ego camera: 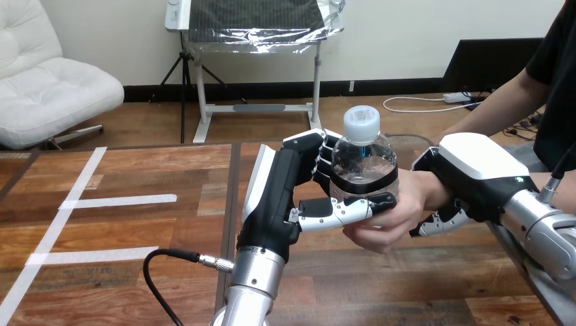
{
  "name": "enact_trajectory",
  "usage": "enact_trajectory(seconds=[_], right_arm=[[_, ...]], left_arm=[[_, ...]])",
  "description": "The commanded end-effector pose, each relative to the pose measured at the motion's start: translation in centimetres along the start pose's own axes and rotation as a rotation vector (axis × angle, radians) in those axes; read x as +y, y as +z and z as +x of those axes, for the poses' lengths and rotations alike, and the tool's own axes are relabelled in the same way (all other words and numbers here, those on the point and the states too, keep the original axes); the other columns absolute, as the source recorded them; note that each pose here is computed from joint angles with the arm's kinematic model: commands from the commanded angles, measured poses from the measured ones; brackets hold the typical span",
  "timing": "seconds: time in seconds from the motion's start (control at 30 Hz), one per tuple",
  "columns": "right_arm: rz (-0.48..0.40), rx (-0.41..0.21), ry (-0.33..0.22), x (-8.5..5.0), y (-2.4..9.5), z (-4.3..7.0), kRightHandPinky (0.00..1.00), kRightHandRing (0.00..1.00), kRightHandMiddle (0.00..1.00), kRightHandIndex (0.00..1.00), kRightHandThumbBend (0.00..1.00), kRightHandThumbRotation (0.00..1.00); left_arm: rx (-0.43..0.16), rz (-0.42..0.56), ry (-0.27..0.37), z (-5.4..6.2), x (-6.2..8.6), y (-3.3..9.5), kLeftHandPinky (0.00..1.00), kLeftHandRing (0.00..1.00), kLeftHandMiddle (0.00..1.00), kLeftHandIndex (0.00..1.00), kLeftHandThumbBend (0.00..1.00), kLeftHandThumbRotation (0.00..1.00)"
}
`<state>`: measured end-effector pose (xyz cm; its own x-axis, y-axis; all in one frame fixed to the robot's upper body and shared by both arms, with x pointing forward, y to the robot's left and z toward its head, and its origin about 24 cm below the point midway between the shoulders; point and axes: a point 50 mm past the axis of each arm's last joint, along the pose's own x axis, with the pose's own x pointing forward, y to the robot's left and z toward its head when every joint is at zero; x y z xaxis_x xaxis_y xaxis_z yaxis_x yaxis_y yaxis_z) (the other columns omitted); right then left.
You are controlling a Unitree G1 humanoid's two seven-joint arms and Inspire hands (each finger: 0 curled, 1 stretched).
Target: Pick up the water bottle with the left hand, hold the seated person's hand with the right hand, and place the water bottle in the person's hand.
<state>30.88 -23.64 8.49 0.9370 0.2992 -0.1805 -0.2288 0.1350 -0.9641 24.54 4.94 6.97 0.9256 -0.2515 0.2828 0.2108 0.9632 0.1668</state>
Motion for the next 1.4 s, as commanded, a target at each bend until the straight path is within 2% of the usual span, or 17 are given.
enact_trajectory(seconds=[0.0, 0.3, 0.5, 0.63, 0.7, 0.8, 0.93, 0.97, 1.03, 1.2, 1.23, 1.37], right_arm=[[-0.006, 0.064, -0.076, -2.01, -1.34, -0.24, 0.15, 0.21, 0.28, 0.32, 0.75, 0.00], [-0.010, 0.084, -0.073, -1.90, -1.43, -0.18, 0.15, 0.21, 0.29, 0.33, 0.75, 0.00], [-0.040, 0.076, -0.080, -1.83, -1.54, -0.22, 0.19, 0.26, 0.36, 0.38, 0.78, 0.00], [-0.062, 0.080, -0.086, -1.77, -1.62, -0.23, 0.28, 0.36, 0.44, 0.45, 0.82, 0.00], [-0.072, 0.080, -0.090, -1.72, -1.66, -0.24, 0.35, 0.44, 0.52, 0.49, 0.85, 0.00], [-0.102, 0.082, -0.093, -1.65, -1.76, -0.30, 0.42, 0.52, 0.59, 0.54, 0.88, 0.00], [-0.119, 0.083, -0.091, -1.64, -1.79, -0.36, 0.54, 0.65, 0.69, 0.62, 0.91, 0.00], [-0.123, 0.082, -0.093, -1.64, -1.79, -0.38, 0.58, 0.70, 0.72, 0.66, 0.92, 0.00], [-0.127, 0.080, -0.094, -1.66, -1.78, -0.42, 0.61, 0.72, 0.74, 0.68, 0.92, 0.00], [-0.133, 0.087, -0.086, -1.79, -1.71, -0.50, 0.66, 0.77, 0.79, 0.75, 0.93, 0.00], [-0.135, 0.086, -0.086, -1.82, -1.69, -0.51, 0.67, 0.79, 0.81, 0.77, 0.93, 0.00], [-0.139, 0.085, -0.086, -1.88, -1.65, -0.55, 0.69, 0.80, 0.84, 0.80, 0.93, 0.00]], left_arm=[[-0.138, -0.113, -0.003, 2.16, -2.01, 3.42, 0.33, 0.38, 0.42, 0.45, 0.66, 0.00], [-0.143, -0.104, -0.002, 2.18, -1.93, 3.36, 0.33, 0.38, 0.42, 0.45, 0.66, 0.00], [-0.142, -0.105, -0.003, 2.18, -1.91, 3.32, 0.33, 0.38, 0.43, 0.45, 0.65, 0.00], [-0.141, -0.103, -0.006, 2.18, -1.91, 3.29, 0.33, 0.38, 0.43, 0.46, 0.65, 0.00], [-0.140, -0.101, -0.009, 2.18, -1.91, 3.26, 0.34, 0.39, 0.44, 0.46, 0.65, 0.00], [-0.122, -0.078, -0.035, 2.17, -1.94, 3.21, 0.35, 0.41, 0.46, 0.49, 0.66, 0.00], [-0.104, -0.042, -0.070, 2.15, -1.97, 3.21, 0.42, 0.52, 0.57, 0.59, 0.70, 0.06], [-0.099, -0.028, -0.081, 2.15, -1.98, 3.22, 0.50, 0.59, 0.64, 0.67, 0.74, 0.13], [-0.089, 0.019, -0.105, 2.14, -2.00, 3.24, 0.55, 0.65, 0.69, 0.72, 0.76, 0.17], [-0.077, 0.107, -0.147, 2.10, -2.02, 3.30, 0.75, 0.83, 0.86, 0.89, 0.87, 0.37], [-0.077, 0.120, -0.152, 2.09, -2.02, 3.32, 0.84, 0.89, 0.91, 0.93, 0.91, 0.44], [-0.074, 0.132, -0.159, 2.07, -2.06, 3.37, 0.93, 0.96, 0.96, 0.97, 0.96, 0.52]])
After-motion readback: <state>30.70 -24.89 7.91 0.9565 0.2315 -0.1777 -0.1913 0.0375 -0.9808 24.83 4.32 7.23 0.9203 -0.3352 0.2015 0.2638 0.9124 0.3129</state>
